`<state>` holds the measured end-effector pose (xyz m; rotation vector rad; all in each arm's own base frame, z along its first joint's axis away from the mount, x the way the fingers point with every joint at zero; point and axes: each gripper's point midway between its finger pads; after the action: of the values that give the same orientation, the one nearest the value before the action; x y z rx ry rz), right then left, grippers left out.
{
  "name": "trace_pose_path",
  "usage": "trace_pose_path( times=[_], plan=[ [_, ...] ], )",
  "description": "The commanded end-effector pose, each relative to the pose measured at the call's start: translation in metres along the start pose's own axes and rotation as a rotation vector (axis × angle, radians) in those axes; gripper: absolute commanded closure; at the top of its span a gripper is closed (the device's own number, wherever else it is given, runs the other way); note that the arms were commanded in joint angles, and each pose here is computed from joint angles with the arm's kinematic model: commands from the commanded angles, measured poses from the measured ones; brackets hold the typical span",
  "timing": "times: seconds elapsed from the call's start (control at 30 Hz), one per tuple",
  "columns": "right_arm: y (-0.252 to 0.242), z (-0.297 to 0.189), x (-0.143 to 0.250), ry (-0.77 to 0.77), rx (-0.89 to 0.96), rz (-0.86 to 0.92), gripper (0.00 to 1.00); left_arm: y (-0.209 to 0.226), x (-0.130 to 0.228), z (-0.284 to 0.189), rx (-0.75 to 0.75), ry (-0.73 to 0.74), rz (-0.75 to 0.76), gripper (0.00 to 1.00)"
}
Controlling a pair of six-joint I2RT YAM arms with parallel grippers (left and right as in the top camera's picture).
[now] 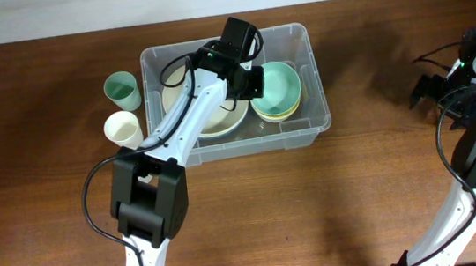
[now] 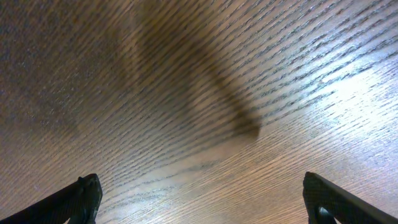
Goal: Pack container
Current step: 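Lower the mint-green bowl onto the yellow bowl and release, then raise the left gripper out of the bin toward the left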
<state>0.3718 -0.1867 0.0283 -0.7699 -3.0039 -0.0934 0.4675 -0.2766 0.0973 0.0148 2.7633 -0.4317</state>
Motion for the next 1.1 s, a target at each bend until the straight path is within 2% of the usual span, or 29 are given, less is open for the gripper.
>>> trace_pose_path(
  times=[0.0, 0.03, 0.3, 0.53, 0.63, 0.8, 0.93, 1.07],
  plan=[
    [-0.002, -0.006, 0.000, -0.015, 0.001, -0.002, 0.01, 0.000, 0.001, 0.008, 0.003, 0.011, 0.019, 0.97],
    [-0.002, -0.006, 0.000, -0.015, 0.001, -0.002, 0.01, 0.000, 0.001, 0.008, 0.004, 0.009, 0.019, 0.94],
    [-0.002, -0.006, 0.000, -0.015, 0.001, -0.002, 0.01, 0.000, 0.000, 0.008, 0.004, 0.008, 0.019, 0.88],
    [-0.002, -0.006, 0.000, -0.015, 0.001, -0.002, 0.01, -0.002, -0.003, 0.007, 0.009, -0.004, 0.019, 0.59],
    [-0.002, -0.006, 0.000, -0.015, 0.001, -0.002, 0.01, -0.003, -0.016, -0.003, 0.021, -0.035, 0.019, 0.50],
    [-0.002, -0.006, 0.000, -0.015, 0.001, -0.002, 0.01, 0.001, -0.058, -0.049, 0.017, -0.137, 0.046, 0.47],
    [-0.002, -0.006, 0.000, -0.015, 0.001, -0.002, 0.01, 0.027, -0.090, -0.097, -0.074, -0.234, 0.016, 0.46],
    [-0.002, -0.006, 0.000, -0.015, 0.001, -0.002, 0.01, 0.067, -0.108, -0.147, -0.200, -0.301, -0.044, 0.42]
  ],
)
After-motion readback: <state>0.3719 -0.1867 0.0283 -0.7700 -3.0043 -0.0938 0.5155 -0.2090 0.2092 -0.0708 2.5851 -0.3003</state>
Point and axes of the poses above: each gripper's point midway between its finger pads, its own z axis out along the fingers, its own y axis along the line the jaws close on, x = y × z, and after that the axes turned 12 degrees about -z, right-handed
